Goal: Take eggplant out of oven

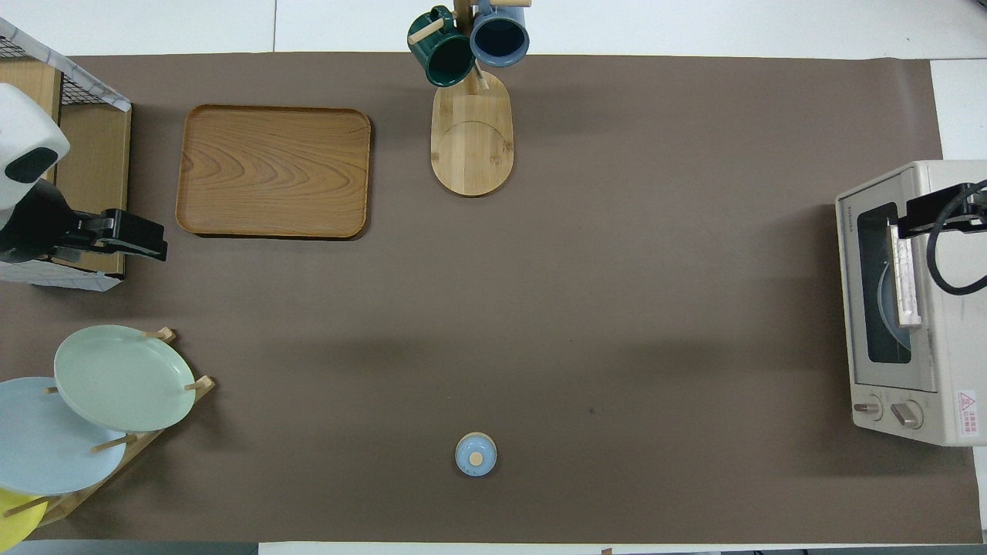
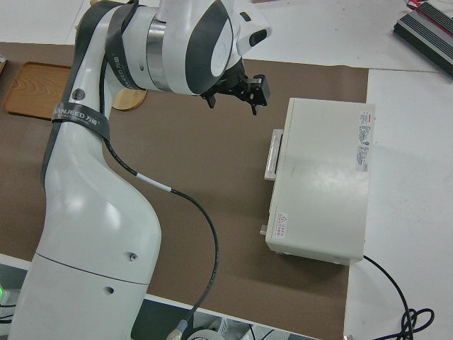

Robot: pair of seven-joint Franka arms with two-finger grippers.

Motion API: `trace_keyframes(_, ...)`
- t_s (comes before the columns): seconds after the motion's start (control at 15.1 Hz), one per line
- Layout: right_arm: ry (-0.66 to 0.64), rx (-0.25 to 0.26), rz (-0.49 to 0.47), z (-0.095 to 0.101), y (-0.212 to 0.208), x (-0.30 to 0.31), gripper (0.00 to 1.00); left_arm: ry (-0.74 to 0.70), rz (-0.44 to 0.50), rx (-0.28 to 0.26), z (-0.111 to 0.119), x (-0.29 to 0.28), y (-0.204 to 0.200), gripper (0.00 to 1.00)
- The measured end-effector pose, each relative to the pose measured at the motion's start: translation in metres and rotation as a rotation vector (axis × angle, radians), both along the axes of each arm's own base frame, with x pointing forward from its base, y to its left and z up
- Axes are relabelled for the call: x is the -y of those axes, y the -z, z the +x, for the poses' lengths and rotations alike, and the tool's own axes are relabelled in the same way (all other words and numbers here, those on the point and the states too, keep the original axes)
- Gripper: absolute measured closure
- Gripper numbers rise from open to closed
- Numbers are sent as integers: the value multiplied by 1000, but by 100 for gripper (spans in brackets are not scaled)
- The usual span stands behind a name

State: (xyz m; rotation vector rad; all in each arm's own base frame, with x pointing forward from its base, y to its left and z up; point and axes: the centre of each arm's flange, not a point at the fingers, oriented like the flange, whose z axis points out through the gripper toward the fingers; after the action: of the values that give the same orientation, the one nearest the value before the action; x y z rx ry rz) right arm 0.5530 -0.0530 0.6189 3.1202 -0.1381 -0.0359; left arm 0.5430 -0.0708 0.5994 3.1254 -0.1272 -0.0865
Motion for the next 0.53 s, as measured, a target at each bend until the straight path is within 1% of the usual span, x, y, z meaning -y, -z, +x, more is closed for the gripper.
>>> trace_keyframes(0.53, -1, -4, 0, 0, 2, -1, 0, 0, 0, 0, 0, 0, 0, 0)
